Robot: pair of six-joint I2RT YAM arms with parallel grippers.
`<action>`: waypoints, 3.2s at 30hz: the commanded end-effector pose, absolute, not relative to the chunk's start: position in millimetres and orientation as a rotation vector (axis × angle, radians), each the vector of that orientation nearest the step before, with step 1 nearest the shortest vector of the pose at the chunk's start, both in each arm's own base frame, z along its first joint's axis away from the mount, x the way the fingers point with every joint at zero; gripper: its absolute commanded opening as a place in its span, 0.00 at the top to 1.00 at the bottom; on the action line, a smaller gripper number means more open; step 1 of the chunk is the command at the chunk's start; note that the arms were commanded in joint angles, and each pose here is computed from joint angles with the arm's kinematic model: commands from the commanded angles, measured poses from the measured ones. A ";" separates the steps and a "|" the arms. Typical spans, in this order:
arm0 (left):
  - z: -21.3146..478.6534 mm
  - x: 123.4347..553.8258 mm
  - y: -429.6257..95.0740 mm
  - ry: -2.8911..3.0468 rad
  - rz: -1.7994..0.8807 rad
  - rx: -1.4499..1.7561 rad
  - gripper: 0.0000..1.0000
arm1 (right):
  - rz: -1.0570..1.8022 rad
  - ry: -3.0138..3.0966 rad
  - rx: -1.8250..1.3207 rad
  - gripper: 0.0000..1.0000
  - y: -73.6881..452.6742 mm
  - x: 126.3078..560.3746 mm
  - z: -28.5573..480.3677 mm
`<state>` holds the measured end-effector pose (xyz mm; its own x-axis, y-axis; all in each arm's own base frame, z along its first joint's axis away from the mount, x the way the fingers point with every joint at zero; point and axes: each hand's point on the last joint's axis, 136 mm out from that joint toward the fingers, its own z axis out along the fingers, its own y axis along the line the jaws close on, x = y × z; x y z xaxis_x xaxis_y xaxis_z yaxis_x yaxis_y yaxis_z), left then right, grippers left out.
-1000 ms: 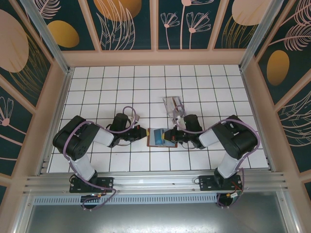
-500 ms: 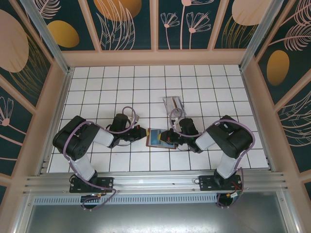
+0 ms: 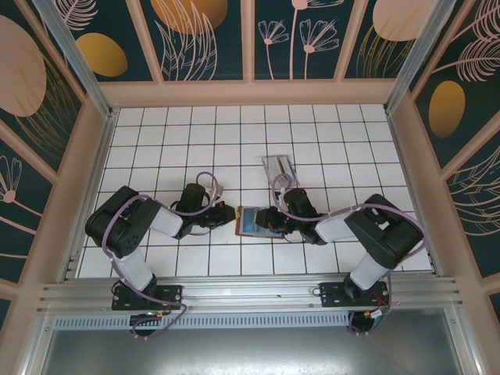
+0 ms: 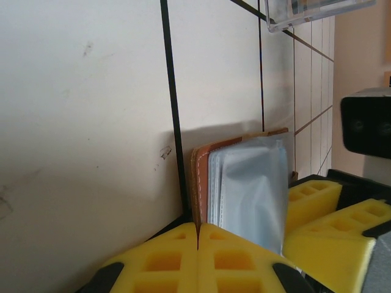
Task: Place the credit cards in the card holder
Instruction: Insert the credit card into the card slot, then close the card holder at the bottom-center of the table.
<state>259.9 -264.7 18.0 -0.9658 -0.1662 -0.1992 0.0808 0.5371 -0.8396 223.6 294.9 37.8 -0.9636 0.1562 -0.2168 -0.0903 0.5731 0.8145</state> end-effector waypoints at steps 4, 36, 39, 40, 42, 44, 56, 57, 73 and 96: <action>-24.6 235.4 -247.2 2.701 -1.241 -0.135 1.00 | 1.155 2.629 0.000 0.73 280.2 218.8 25.4; -7.8 234.8 -238.7 2.662 -1.201 -0.135 1.00 | 0.857 2.560 -0.048 0.75 243.9 225.4 61.8; -5.1 234.0 -236.9 2.657 -1.195 -0.142 1.00 | 0.642 2.570 -0.019 0.72 215.5 229.5 62.5; -4.7 233.7 -235.7 2.658 -1.188 -0.148 1.00 | 0.581 2.591 -0.024 0.69 208.7 228.7 59.7; -2.4 233.9 -234.6 2.653 -1.184 -0.157 1.00 | 0.506 2.623 -0.048 0.63 204.1 227.2 55.9; 0.6 234.4 -234.7 2.644 -1.190 -0.159 1.00 | 0.467 2.641 -0.120 0.58 211.7 224.2 53.2; 2.0 232.2 -235.2 2.643 -1.210 -0.176 1.00 | -0.013 2.656 -0.252 0.47 230.9 234.3 36.8; 1.8 232.4 -234.9 2.644 -1.208 -0.176 1.00 | -0.040 2.652 -0.242 0.47 227.9 234.8 36.8; 0.5 239.1 -237.3 2.664 -1.175 -0.149 1.00 | 0.052 2.599 -0.134 0.85 208.1 229.2 55.3; 102.7 240.7 -286.3 2.376 -1.574 0.034 0.85 | 0.958 2.561 -0.162 1.00 282.6 223.2 44.7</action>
<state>247.3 -270.0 82.7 -0.9547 -0.1723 -0.2426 0.1351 0.4752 -0.8694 227.1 256.5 35.2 -0.9100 0.0457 -0.4122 -0.1869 0.8421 0.5058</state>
